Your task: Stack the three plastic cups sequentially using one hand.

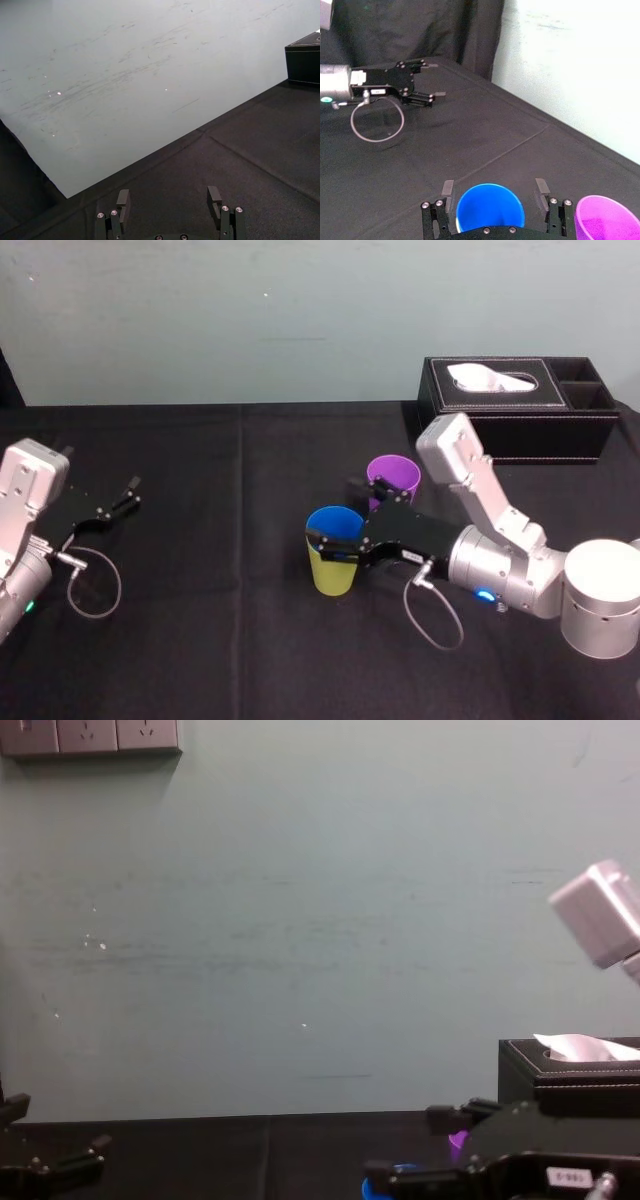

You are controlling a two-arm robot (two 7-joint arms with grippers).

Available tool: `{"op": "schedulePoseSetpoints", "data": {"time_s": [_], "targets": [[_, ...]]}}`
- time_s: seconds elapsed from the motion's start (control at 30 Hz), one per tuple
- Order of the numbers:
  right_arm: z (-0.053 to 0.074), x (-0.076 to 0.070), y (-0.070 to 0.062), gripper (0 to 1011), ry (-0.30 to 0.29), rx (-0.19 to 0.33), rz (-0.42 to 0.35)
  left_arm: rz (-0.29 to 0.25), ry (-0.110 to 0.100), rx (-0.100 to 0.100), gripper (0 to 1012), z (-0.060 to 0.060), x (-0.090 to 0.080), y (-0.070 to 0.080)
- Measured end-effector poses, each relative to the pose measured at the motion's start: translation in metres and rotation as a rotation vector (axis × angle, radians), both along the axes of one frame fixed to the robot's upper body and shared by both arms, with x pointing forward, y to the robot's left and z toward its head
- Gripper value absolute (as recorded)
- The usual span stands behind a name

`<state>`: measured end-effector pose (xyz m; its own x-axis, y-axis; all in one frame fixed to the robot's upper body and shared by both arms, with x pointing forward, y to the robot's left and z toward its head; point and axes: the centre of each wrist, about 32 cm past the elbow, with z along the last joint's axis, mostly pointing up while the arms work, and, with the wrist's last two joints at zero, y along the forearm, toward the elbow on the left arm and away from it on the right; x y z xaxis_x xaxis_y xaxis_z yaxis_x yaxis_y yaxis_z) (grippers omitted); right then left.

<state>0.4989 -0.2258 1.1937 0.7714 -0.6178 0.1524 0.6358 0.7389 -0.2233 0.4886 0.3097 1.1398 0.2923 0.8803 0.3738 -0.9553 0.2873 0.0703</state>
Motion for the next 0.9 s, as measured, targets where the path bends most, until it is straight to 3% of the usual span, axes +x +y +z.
{"op": "schedulePoseSetpoints", "data": {"time_s": [0.3, 0.43, 0.7, 0.9], "targets": [[0.007, -0.007, -0.019, 1000, -0.020, 0.035, -0.059, 0.000, 0.000, 0.000, 1010, 0.000, 0.000, 0.000], [0.007, -0.009, -0.033, 1000, -0.021, 0.050, -0.104, 0.000, 0.000, 0.000, 1010, 0.000, 0.000, 0.000], [0.002, -0.009, -0.055, 1000, -0.013, 0.072, -0.176, 0.000, 0.000, 0.000, 1010, 0.000, 0.000, 0.000], [-0.006, -0.011, -0.064, 1000, 0.000, 0.070, -0.204, 0.000, 0.000, 0.000, 1010, 0.000, 0.000, 0.000]]}}
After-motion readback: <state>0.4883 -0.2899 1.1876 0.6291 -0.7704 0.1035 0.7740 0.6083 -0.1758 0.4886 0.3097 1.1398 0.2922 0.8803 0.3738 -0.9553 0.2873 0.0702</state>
